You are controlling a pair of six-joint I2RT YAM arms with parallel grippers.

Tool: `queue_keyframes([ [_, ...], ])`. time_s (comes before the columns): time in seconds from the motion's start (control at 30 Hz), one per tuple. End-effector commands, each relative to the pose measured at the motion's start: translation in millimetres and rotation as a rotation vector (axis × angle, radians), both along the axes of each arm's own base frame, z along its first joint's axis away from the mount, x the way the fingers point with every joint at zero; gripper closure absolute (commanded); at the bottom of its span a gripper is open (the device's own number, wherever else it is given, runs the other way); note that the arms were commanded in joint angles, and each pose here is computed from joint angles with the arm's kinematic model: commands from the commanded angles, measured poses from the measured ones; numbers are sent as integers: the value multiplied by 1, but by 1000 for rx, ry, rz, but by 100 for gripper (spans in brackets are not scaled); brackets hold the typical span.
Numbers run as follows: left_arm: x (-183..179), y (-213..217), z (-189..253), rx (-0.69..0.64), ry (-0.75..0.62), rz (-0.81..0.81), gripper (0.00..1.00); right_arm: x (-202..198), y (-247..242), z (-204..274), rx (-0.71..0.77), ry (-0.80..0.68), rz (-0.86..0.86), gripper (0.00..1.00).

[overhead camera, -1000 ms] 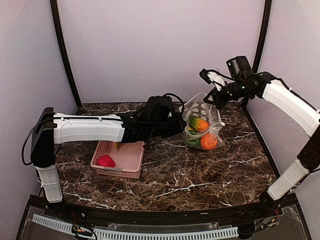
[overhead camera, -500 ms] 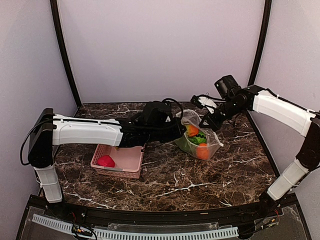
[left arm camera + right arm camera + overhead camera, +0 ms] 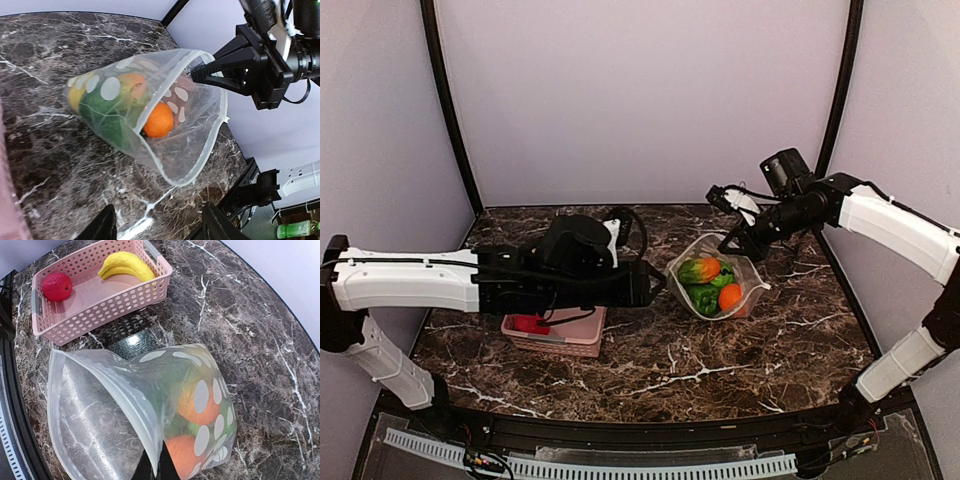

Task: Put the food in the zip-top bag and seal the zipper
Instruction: Adjust the zipper food storage bag at the center of the board, then pick up the fake fruit from the bin.

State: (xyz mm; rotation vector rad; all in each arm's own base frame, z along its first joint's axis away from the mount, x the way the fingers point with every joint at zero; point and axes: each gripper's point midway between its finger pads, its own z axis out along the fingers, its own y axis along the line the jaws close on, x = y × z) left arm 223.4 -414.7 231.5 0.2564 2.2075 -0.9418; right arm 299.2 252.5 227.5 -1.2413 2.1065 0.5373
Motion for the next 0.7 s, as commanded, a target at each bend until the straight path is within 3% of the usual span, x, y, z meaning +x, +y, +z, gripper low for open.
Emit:
queue_keyframes([
  [0.0, -8, 100, -31, 365, -36, 115, 38, -9, 9, -5, 53, 16, 59, 100],
  [0.1, -15, 148, -41, 503, -37, 166, 34, -12, 10, -9, 56, 25, 73, 100],
  [0.3, -19, 213, -50, 621, 23, 238, 15, -23, 9, -10, 76, 29, 108, 100],
  [0.47, -16, 253, -67, 701, 141, 288, 13, -29, 9, -10, 87, 36, 118, 100],
  [0.67, -14, 261, -84, 726, 228, 237, 14, -31, 8, -17, 88, 42, 120, 100],
])
